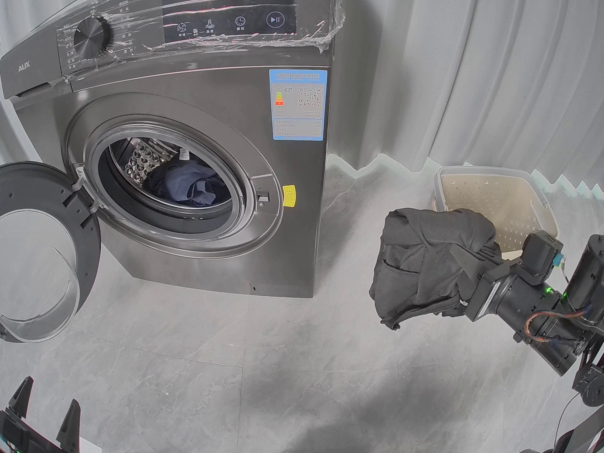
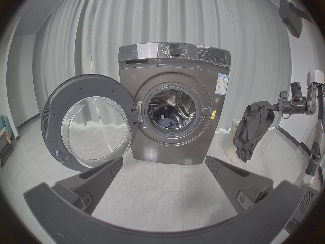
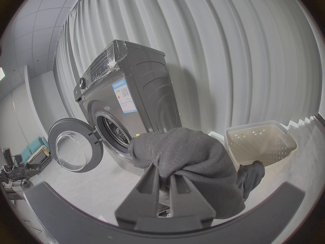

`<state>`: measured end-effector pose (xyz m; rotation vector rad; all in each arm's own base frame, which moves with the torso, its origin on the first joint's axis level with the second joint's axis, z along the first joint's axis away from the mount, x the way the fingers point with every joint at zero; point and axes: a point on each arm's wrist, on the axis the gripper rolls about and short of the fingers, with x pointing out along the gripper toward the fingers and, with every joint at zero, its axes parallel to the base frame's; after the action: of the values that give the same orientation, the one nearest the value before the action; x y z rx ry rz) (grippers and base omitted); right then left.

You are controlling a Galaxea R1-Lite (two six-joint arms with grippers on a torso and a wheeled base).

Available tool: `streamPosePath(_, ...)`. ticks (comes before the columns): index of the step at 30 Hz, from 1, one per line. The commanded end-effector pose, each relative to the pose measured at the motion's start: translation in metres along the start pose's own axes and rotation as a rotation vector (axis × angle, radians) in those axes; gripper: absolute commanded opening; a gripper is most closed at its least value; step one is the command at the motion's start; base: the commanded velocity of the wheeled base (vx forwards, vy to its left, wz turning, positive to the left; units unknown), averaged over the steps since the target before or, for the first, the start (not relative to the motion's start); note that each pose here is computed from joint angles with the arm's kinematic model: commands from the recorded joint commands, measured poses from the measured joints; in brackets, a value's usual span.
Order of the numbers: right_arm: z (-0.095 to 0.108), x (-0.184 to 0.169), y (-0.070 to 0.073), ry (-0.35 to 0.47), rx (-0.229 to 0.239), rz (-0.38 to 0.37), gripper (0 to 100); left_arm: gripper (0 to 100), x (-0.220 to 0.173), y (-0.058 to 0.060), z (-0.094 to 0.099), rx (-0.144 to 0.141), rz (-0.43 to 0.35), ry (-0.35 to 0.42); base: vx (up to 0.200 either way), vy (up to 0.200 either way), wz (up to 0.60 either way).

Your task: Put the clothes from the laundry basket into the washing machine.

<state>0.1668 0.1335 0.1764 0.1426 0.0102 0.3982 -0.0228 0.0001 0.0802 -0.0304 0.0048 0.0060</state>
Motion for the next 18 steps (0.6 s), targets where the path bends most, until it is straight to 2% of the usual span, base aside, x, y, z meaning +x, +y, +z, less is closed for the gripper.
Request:
streamPosePath(1,-0.0005,0.0004,0.0,0.002,-0.001,-0.001,0,100,-0.0002,0.0001,-0.0045,0.0,0.0,-0.002,0.0,0.2,0.0)
streamPosePath(18,-0.0023,0.0002,0.0012,0.01,0.002,0.006,0,100,-0.0002,0.0001,-0.0045,0.0,0.0,-0.002,0.0,0.2,0.0)
